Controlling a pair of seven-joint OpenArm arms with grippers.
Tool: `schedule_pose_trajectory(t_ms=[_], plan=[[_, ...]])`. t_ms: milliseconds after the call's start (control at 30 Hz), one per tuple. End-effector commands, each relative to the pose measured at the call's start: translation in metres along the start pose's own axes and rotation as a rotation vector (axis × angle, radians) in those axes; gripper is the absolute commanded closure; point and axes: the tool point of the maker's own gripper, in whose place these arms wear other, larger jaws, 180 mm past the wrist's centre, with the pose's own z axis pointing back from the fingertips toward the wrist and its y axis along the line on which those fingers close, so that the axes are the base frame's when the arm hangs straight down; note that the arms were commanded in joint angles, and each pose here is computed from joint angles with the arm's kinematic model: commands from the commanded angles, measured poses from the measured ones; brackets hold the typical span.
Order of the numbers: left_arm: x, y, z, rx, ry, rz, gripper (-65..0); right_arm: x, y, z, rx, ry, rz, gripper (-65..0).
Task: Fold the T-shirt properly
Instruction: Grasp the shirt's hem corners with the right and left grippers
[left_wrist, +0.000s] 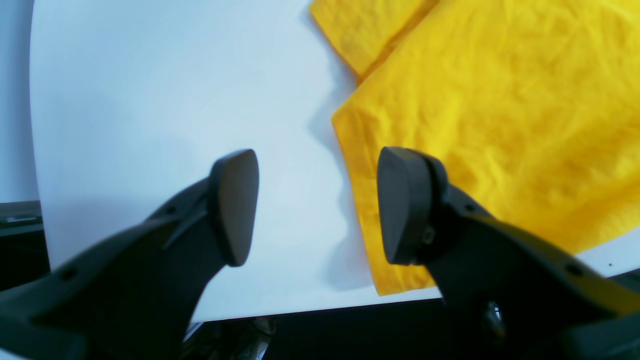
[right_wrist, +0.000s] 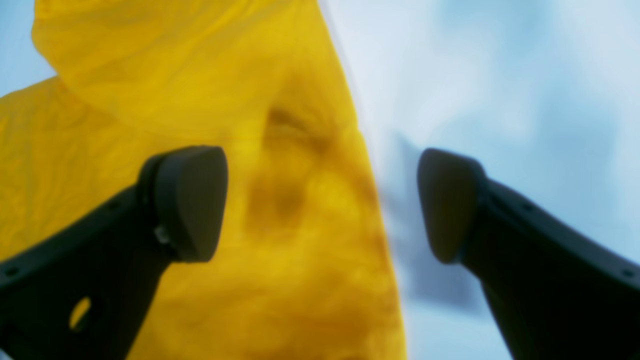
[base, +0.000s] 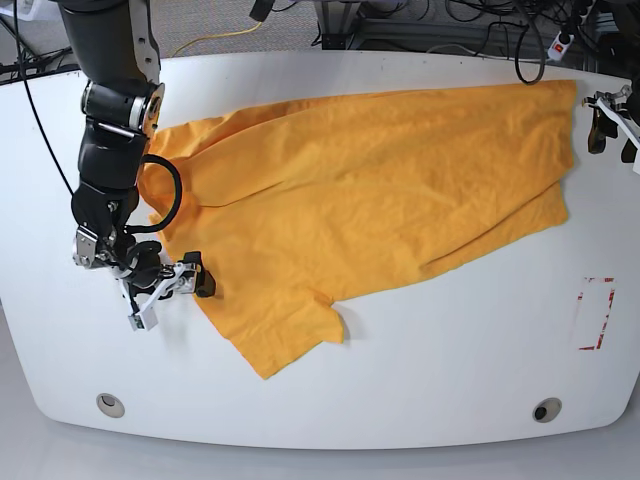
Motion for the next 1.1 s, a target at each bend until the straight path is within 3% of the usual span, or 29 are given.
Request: schedule_pose_trajectory(t_ms=[0, 267, 367, 467, 600, 733, 900, 1067], plan=[[0.012, 0.007, 0.005, 0.017, -0.037, -0.016, -34.4, 0.023, -0.006, 0.003, 0.001, -0.073, 0.014, -56.8], [0.012, 0.007, 0.005, 0.017, -0.037, -0.016, -34.4, 0.008, 0.005, -0.01, 0.026, -0.066, 0.028, -56.8], [0.017, 0.008, 0.005, 0.022, -0.051, -0.015, -34.4, 0.0, 0.009, -0.013, 0.033, -0.054, 0.021, -52.0], [0.017, 0.012, 0.004, 0.036, -0.044, -0.021, -34.4, -0.002, 0.019, -0.019, 0.052, -0.054, 0.018, -40.1], [0.016, 0.025, 0.002, 0.111, -0.001, -0.057, -34.9, -0.002, 0.024, -0.021, 0.061, -0.056, 0.016, -19.2], [0.018, 0.031, -0.009, 0.19, 0.006, -0.022, -36.9, -0.001, 0.025, -0.022, 0.061, -0.057, 0.016, -0.2], [0.02, 0.039, -0.023, 0.245, 0.027, 0.013, -48.2, 0.0, 0.025, -0.022, 0.062, -0.059, 0.016, 0.0], [0.021, 0.042, -0.044, 0.237, 0.045, 0.081, -48.6, 0.0, 0.025, -0.022, 0.062, -0.057, 0.016, 0.0]])
